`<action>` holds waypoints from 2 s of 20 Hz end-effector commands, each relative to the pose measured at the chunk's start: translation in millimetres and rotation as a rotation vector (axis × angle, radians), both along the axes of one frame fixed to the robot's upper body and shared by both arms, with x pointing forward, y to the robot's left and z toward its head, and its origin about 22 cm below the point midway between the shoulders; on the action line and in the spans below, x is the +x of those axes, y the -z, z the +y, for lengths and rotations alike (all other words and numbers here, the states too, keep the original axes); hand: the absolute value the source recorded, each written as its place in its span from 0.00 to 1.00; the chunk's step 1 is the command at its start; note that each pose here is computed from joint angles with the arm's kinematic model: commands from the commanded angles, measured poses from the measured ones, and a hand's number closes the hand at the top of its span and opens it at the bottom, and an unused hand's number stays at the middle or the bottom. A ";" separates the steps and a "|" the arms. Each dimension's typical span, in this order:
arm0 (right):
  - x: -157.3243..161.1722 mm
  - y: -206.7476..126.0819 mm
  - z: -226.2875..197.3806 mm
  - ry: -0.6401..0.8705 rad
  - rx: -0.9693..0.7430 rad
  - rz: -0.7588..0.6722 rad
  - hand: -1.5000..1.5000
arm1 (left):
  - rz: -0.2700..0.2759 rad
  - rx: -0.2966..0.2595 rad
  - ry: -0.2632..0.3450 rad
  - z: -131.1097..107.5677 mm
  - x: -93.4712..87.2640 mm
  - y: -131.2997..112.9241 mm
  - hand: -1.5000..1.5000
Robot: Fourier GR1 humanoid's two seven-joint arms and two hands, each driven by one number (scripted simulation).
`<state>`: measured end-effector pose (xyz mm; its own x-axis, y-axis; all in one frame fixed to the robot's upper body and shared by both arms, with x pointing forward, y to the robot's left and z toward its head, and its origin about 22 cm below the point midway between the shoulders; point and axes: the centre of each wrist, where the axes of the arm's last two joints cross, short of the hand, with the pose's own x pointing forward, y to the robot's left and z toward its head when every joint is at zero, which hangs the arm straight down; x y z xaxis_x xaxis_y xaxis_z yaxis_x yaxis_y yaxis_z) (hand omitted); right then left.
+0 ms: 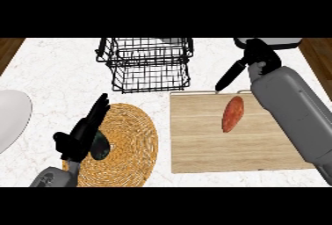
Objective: Pick the sweet potato from the tray and place it in the tiered basket
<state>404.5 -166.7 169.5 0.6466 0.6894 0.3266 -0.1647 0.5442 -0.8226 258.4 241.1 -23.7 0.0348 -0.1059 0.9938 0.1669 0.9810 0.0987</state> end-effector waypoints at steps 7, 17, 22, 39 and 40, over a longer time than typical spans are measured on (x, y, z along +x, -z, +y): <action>-24.4 49.1 -7.0 0.193 -0.029 0.242 0.00 | 0.011 0.002 -0.007 8.2 5.3 -2.4 0.50; -36.3 77.2 -19.5 0.283 -0.009 0.244 0.00 | -0.004 -0.022 0.000 -6.9 10.8 -6.8 0.50; -47.8 85.1 -23.3 0.280 0.005 0.264 0.00 | -0.008 0.008 0.002 3.0 1.7 5.6 0.50; -59.1 109.8 -6.5 0.233 0.032 0.063 1.00 | -0.002 -0.026 0.025 -8.8 15.3 5.3 0.50; -57.8 111.0 -25.7 0.242 0.030 0.064 1.00 | 0.000 -0.006 0.037 -26.7 1.9 -13.2 0.50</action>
<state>343.1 -188.8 53.4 0.7502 0.5840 0.3101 -0.1440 0.6021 -0.7853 265.2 232.1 -21.0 0.0261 -0.0955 0.9951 0.1940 0.9770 0.0886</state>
